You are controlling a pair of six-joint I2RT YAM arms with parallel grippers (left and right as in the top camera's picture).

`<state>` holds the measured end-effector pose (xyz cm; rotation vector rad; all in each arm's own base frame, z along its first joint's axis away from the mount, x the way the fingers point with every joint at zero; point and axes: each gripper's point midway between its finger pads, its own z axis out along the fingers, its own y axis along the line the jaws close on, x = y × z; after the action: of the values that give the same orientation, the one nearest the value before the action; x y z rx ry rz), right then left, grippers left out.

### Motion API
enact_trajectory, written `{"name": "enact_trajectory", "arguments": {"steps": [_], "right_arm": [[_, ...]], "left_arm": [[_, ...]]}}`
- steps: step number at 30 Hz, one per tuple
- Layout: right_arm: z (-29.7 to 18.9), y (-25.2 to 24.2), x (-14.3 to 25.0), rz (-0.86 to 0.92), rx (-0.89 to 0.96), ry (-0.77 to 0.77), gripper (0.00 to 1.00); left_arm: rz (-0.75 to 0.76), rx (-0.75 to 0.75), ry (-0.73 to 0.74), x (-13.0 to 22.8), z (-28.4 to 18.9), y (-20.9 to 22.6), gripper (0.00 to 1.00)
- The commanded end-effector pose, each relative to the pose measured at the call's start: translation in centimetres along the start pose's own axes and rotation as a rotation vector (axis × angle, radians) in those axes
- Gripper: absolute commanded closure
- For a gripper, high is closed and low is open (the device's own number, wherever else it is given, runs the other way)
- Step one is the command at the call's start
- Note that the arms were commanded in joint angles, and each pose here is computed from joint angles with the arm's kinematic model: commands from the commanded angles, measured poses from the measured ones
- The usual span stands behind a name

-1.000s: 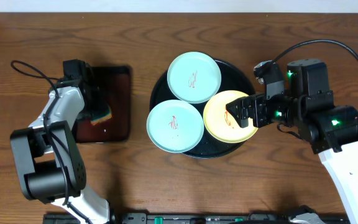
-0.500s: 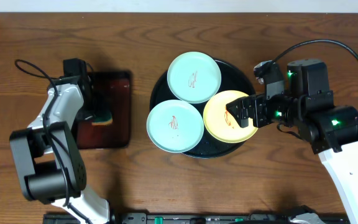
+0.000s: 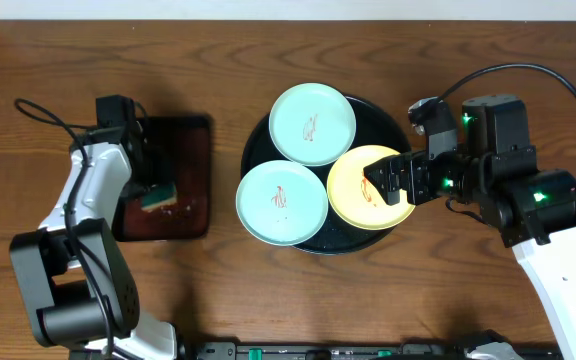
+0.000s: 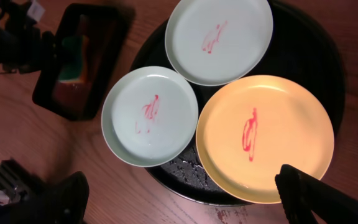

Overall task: Clean dirty plates on tray and stack at the side
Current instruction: 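Grasp the green sponge with the left gripper and lift it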

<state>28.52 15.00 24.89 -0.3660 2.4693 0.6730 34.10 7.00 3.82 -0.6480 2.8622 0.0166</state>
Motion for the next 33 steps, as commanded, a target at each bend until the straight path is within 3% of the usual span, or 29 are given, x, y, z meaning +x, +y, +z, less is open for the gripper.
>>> {"name": "enact_trajectory", "arguments": {"steps": [1,3,7,11,15,22,25,33], "right_arm": [[0.0,0.3,-0.3,-0.011,-0.002,-0.004,0.05],[0.0,0.2,-0.3,-0.011,-0.002,-0.004,0.05],[0.0,0.3,-0.3,-0.011,-0.003,-0.005,0.05],[0.0,0.3,-0.3,-0.011,-0.002,-0.005,0.05],[0.0,0.2,-0.3,-0.011,0.001,-0.005,0.05],[0.7,-1.2,0.5,0.022,0.061,0.023,0.19],[2.1,-1.6,1.5,0.046,0.062,0.08,0.29],[8.6,0.6,5.4,0.064,-0.006,0.325,0.41]], "left_arm": [[0.003,-0.079,0.029,1.2,2.1,1.6,0.4],[0.0,-0.077,0.027,1.3,3.2,1.6,0.41],[-0.018,-0.045,0.063,1.9,5.1,1.0,0.55],[-0.016,-0.033,0.103,2.7,6.0,0.7,0.92],[-0.017,-0.007,0.115,2.7,5.3,0.2,0.92],[-0.018,0.022,0.095,0.8,0.3,-0.6,0.92],[-0.019,0.083,0.067,0.2,-2.5,-1.6,0.93],[0.012,0.237,-0.016,0.9,-9.3,-3.8,0.92]]}}
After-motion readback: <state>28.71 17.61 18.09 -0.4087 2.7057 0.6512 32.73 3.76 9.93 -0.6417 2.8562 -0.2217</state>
